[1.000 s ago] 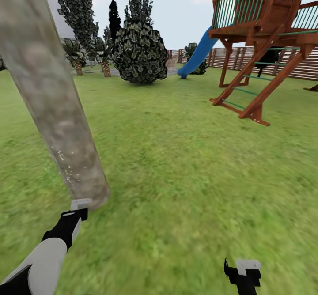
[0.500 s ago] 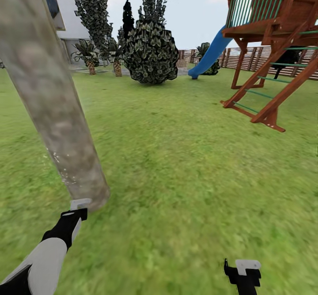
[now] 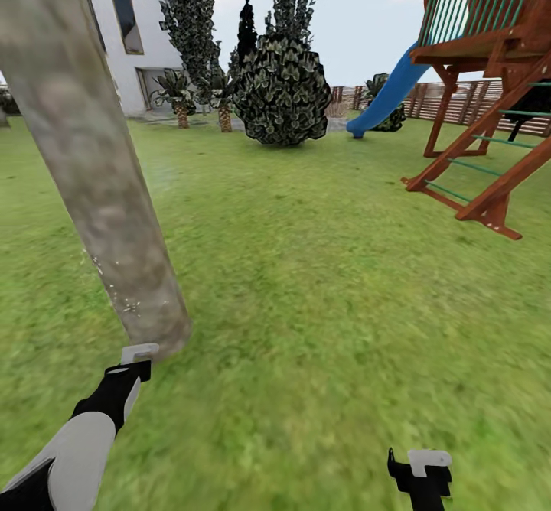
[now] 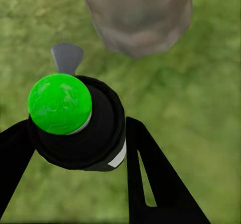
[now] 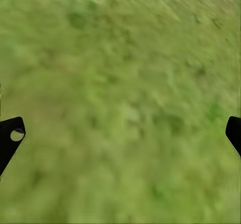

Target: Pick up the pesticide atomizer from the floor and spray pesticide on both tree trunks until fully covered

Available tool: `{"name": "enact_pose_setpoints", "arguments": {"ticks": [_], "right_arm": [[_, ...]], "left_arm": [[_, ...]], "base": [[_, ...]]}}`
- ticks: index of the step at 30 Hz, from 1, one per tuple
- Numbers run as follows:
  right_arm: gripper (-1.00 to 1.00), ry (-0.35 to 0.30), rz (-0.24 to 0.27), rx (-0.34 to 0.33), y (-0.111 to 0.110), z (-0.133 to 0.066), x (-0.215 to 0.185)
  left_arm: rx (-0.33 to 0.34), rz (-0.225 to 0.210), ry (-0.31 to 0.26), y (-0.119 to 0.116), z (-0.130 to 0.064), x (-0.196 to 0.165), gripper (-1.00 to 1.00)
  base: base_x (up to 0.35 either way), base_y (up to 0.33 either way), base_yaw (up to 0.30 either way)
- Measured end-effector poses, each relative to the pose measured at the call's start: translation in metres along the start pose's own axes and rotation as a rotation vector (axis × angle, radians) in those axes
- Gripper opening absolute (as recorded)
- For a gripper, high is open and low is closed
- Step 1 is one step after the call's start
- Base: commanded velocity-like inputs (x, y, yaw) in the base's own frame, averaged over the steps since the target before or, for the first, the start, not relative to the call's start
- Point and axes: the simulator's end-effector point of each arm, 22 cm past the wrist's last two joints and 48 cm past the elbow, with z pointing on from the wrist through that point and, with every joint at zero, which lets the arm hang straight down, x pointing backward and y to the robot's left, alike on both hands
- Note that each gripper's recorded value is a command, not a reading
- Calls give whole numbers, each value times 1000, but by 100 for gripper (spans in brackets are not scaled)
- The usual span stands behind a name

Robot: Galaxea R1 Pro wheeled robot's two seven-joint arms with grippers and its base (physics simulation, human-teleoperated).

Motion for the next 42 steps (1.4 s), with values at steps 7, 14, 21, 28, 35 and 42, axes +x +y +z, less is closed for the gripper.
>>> {"name": "enact_pose_setpoints", "arguments": {"ticks": [7, 14, 21, 28, 35, 42], "right_arm": [[100, 0, 1, -1, 1, 0, 0], [100, 0, 1, -1, 1, 0, 0], [100, 0, 0, -1, 1, 0, 0], [100, 0, 0, -1, 0, 0, 0], [100, 0, 1, 1, 0, 0, 0], [100, 0, -1, 5, -4, 1, 0]], "left_arm": [[0, -1, 1, 0, 0, 0, -100], [-1, -2, 2, 0, 0, 0, -100], [0, -1, 1, 0, 0, 0, -100], [-5, 2, 0, 4, 1, -1, -100], [11, -17, -48, -8, -4, -37, -100], [74, -75, -126, -42, -30, -171, -100]], "base": [[228, -194, 121], [60, -258, 10], [7, -270, 250], [119, -255, 277], [-9, -33, 266], [0, 0, 37]]}}
